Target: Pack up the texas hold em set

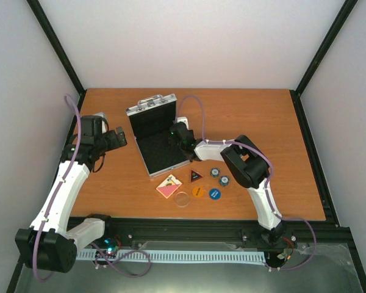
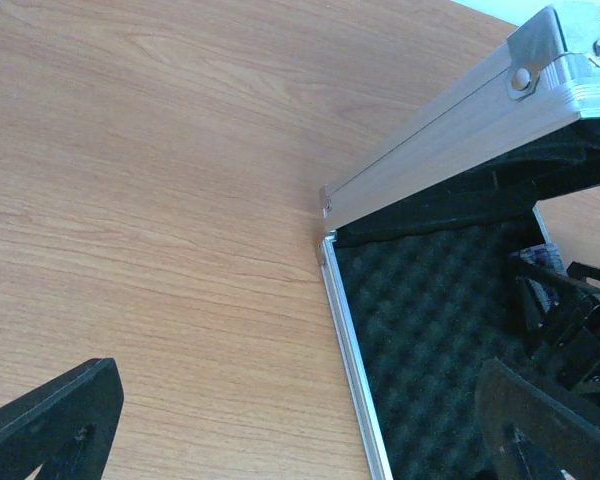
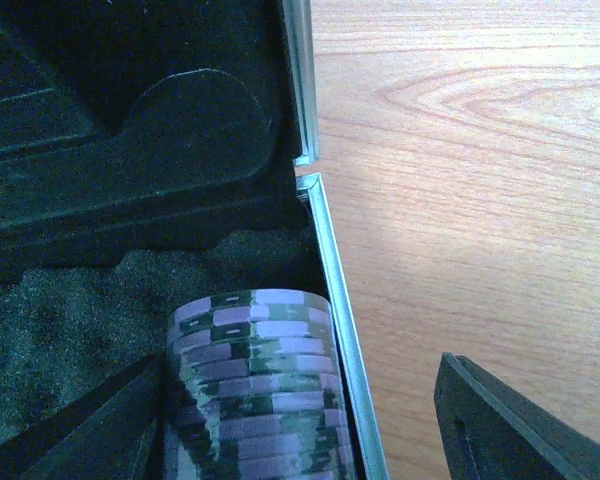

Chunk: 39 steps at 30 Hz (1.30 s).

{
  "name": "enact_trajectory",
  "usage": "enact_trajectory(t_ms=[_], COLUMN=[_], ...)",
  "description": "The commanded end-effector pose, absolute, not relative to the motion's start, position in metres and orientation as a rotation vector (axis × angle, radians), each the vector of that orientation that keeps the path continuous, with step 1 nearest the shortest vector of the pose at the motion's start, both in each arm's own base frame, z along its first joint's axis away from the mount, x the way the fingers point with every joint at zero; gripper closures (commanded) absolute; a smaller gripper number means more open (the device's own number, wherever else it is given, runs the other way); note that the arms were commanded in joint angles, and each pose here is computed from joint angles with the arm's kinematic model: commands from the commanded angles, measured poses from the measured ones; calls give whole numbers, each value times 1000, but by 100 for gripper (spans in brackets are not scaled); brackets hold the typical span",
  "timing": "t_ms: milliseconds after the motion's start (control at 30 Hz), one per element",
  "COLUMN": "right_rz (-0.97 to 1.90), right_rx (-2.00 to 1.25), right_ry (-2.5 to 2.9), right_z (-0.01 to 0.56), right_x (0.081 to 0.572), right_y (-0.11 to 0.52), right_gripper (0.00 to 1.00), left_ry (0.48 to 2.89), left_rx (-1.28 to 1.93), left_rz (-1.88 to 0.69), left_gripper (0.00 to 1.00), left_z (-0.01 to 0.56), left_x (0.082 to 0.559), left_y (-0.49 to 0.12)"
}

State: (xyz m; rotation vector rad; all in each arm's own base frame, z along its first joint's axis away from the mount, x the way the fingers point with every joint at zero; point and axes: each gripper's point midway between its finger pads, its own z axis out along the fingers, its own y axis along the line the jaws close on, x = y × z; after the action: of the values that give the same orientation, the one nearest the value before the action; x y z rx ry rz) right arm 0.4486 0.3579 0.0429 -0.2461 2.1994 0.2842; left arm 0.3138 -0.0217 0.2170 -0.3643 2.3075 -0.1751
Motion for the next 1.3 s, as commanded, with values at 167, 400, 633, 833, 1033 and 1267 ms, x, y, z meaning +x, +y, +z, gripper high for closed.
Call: enact_trajectory(t_ms=[167,400,633,833,1033,1267], right_rz=[220,268,289,186,130,186], right_rx=[-293,-508,-696,-685,-666,-666], right_ry=[2183,2248,2374,2410,2447,2525], right_z=[101,114,103,98,95,73], right_x=[439,420,403,406,411,418], right_y=[345,358,370,355,347,342], right_gripper=[27,28,36,36,34,33], left_ry=[2287,2288,2296,2269,2266,2259], left_rx=[-356,-367,-363,-366,-367,-372], left_rz=[-156,-155,-164,-166,-177,-171], left_gripper=[0,0,0,0,0,0], left_z=[228,226,225,232,234,236], left_x=[312,313,314,312,315,314], left_y=[-20,-19,-21,-20,-21,-19])
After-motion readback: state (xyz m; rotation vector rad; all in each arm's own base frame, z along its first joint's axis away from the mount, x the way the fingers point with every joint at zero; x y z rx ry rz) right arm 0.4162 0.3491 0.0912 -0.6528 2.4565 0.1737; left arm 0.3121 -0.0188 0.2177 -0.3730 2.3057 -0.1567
